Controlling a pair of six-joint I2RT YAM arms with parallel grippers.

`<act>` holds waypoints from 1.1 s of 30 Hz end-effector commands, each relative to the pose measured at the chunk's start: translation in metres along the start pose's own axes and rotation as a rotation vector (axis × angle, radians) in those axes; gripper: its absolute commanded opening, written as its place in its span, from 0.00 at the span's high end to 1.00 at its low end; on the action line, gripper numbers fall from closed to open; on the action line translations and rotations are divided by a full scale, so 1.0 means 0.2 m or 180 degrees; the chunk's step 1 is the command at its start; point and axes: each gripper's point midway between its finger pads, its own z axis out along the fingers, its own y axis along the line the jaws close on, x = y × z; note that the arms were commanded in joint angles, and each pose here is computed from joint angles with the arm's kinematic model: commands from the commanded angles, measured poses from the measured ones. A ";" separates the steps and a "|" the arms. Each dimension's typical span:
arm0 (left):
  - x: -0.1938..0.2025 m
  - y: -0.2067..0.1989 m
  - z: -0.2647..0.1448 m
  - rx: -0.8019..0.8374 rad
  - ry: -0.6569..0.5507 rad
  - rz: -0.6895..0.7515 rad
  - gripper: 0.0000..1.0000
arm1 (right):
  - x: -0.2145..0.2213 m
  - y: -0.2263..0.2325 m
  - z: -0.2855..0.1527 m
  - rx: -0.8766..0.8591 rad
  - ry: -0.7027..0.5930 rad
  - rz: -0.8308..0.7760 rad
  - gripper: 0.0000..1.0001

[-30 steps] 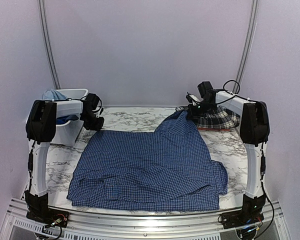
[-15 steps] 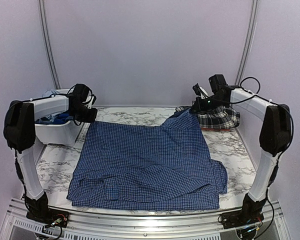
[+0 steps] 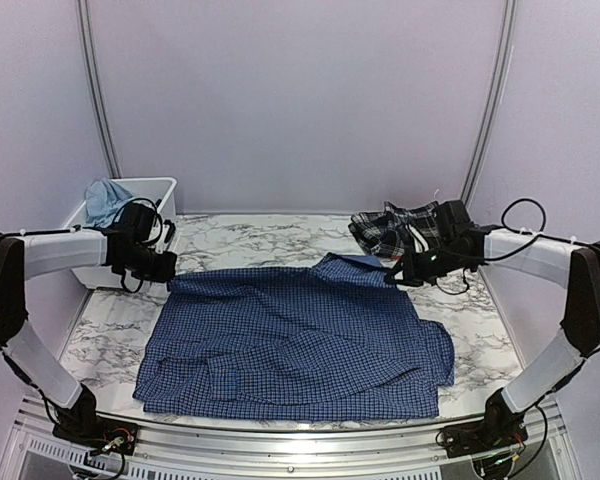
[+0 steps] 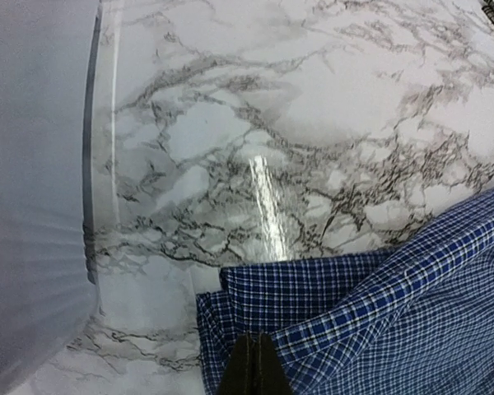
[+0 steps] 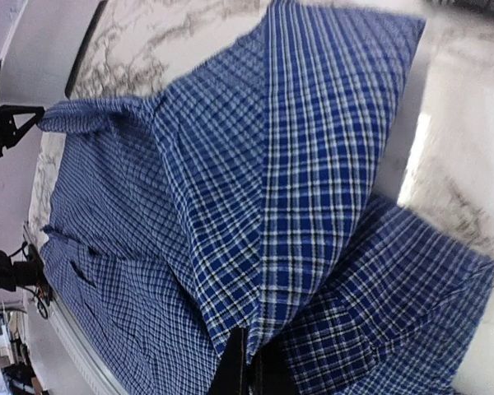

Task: Fold and stack the mixed laundry pile
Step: Fold the 1/3-folded shirt at the center of the board.

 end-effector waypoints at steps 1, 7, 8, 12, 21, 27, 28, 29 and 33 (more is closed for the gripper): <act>0.16 -0.05 0.05 0.0088 0.0155 0.0046 1.00 | 0.18 0.00 0.15 -0.0091 0.0176 0.0230 1.00; 0.35 -0.10 0.14 0.0010 0.0464 0.0166 1.00 | 0.39 -0.25 0.28 0.0251 0.0480 0.0571 1.00; 0.37 -0.12 0.15 -0.0004 0.0494 0.0177 1.00 | 0.39 -0.29 0.29 0.0303 0.0491 0.0607 1.00; 0.39 -0.17 0.24 -0.0063 0.0603 0.0241 1.00 | 0.30 -0.49 0.29 0.0495 0.0434 0.0704 1.00; 0.00 -0.18 0.21 -0.0143 0.0111 0.0149 1.00 | -0.24 -0.52 0.15 0.0462 -0.0011 0.0373 1.00; -0.23 -0.19 0.07 -0.0053 -0.0172 0.0255 1.00 | -0.44 -0.27 -0.08 0.0243 -0.0352 0.0037 1.00; -0.26 -0.20 0.04 -0.0027 -0.0221 0.0288 1.00 | -0.45 -0.23 -0.12 0.0209 -0.0401 -0.0002 1.00; -0.28 -0.21 0.01 0.0004 -0.0268 0.0326 1.00 | -0.46 -0.20 -0.15 0.0179 -0.0440 -0.0050 1.00; -0.34 -0.23 -0.10 0.0036 -0.0452 0.0477 1.00 | -0.41 -0.12 -0.25 0.0182 -0.0484 -0.0121 1.00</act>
